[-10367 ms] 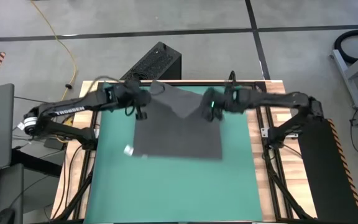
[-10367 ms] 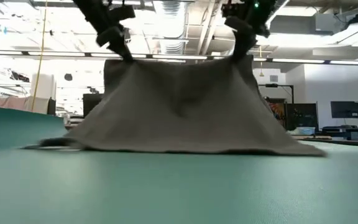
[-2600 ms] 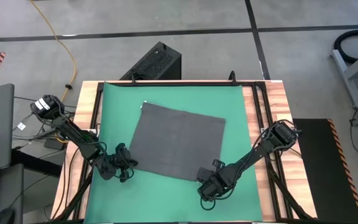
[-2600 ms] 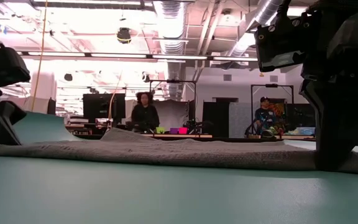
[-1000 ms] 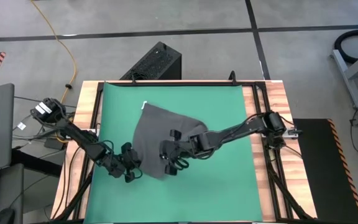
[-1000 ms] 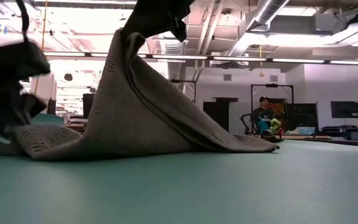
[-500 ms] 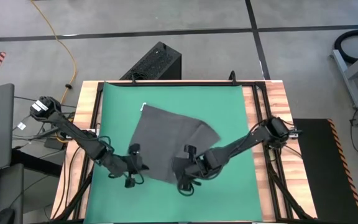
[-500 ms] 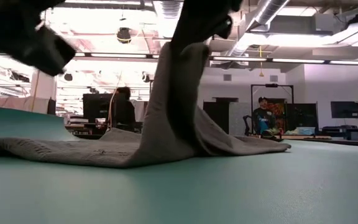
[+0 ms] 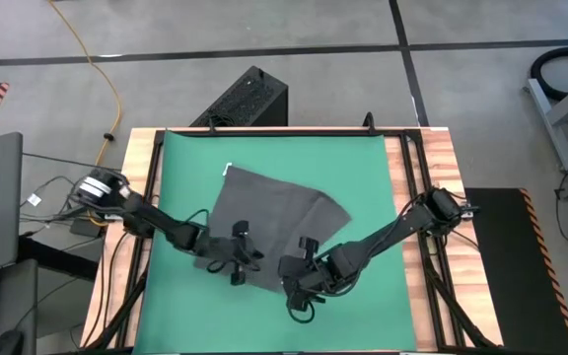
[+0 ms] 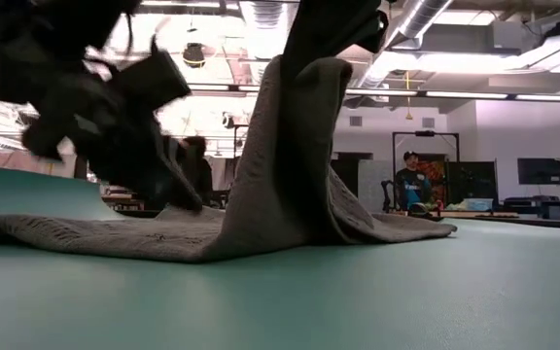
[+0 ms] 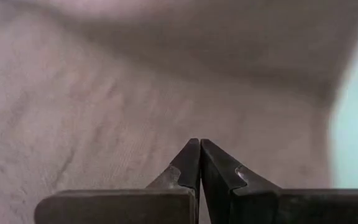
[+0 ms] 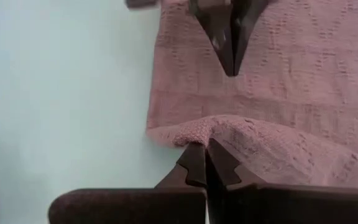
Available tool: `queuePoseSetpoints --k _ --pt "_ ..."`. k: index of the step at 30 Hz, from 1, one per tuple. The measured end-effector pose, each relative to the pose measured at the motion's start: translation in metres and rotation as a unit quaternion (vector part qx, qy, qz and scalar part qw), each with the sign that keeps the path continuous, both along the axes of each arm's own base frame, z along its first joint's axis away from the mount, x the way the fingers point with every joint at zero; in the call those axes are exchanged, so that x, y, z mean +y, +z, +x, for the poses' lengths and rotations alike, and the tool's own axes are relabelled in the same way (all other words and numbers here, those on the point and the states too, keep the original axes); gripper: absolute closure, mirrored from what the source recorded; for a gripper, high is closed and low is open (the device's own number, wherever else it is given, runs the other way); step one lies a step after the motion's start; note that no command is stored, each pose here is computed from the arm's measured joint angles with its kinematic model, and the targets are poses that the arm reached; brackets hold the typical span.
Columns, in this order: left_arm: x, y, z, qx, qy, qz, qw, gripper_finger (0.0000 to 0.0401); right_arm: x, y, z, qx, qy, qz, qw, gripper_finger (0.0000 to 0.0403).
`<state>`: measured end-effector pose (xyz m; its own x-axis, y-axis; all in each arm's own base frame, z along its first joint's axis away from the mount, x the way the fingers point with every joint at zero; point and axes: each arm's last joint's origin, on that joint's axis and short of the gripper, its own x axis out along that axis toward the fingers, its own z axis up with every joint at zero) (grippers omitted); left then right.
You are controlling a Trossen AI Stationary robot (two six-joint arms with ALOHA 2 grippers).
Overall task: Roll towel into tight, uniform cylinder
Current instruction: Roll the gray towel
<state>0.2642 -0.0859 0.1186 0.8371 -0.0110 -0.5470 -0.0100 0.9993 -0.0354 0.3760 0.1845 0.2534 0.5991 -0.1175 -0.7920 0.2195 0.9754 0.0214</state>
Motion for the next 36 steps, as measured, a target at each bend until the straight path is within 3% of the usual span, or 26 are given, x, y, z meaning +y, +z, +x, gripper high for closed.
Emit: queuePoseSetpoints --k 8,19,29,36 --pt "0.012 -0.025 0.011 0.046 -0.020 -0.026 0.998 0.0401 0.015 -0.002 -0.012 0.012 -0.015 0.015 1.000 0.0396" --pt "0.019 -0.010 0.031 0.022 -0.042 -0.006 0.999 0.0401 0.011 0.001 -0.008 -0.002 -0.026 0.004 1.000 0.0396" --pt "0.023 -0.036 0.036 0.050 -0.050 -0.028 0.997 0.0401 0.005 0.004 -0.001 -0.020 -0.031 0.011 0.999 0.0396" --pt "0.017 -0.035 0.061 0.042 -0.081 -0.026 0.995 0.0401 0.009 0.015 0.000 -0.032 -0.021 0.014 0.999 0.0396"
